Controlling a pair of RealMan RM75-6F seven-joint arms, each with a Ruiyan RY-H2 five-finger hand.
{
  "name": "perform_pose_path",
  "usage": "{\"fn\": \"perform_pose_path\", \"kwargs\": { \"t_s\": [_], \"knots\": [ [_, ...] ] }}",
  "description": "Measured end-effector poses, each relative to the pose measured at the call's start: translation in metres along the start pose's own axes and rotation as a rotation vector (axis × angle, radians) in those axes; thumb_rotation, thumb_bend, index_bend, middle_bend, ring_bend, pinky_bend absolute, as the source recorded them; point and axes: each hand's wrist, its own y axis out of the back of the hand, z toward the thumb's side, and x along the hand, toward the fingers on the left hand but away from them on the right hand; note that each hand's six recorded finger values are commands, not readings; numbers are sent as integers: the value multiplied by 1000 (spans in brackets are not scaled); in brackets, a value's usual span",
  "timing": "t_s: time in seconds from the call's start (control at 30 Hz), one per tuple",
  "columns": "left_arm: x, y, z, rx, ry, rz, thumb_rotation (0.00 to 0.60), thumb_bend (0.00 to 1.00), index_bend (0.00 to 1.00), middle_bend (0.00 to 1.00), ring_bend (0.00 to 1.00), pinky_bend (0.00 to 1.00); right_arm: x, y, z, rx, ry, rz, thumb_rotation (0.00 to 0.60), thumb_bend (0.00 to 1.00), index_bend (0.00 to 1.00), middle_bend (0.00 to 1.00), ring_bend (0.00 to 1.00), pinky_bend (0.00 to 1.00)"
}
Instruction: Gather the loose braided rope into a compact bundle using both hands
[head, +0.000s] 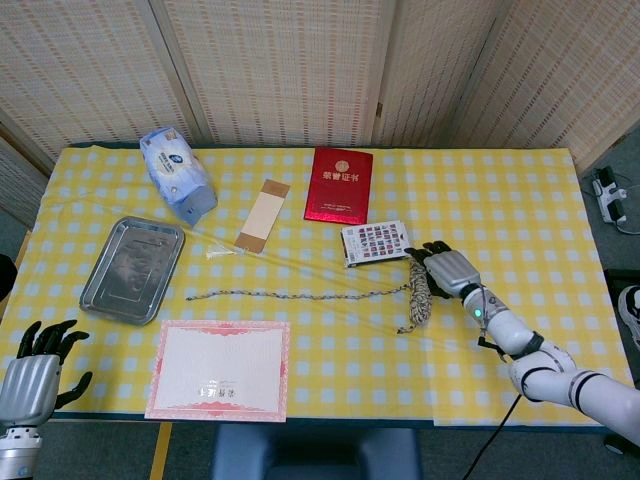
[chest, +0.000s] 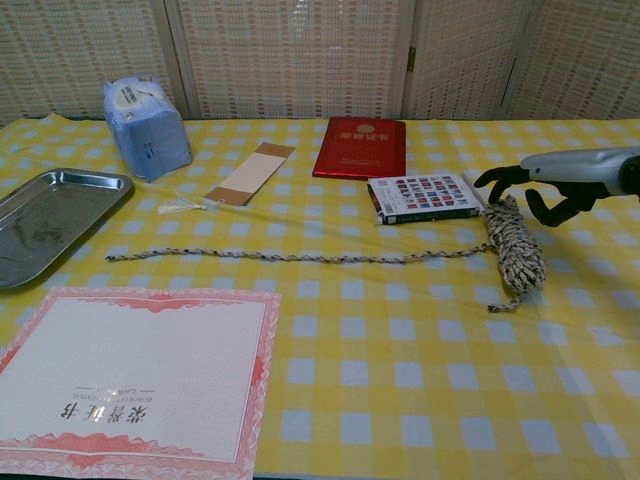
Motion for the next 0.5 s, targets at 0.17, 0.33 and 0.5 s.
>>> {"fn": "perform_pose_path", "kwargs": {
  "t_s": [0.17, 0.33, 0.5],
  "knots": [
    [1, 0, -2, 1, 5, -1, 600, 317, 332, 208, 187, 100, -7, 1, 7, -15, 15, -7, 600, 980, 0, 206, 60, 0],
    [0, -2, -3, -3, 8, -6, 600, 318, 332, 208, 187, 100, -5, -6, 4, -2, 10, 18, 600, 980, 0, 235, 85, 1],
    [1, -6, -6, -10, 12, -13, 600, 317, 332, 208, 187, 101, 6, -14, -11, -3, -24, 38, 600, 980, 0, 237, 90, 1]
  ]
}}
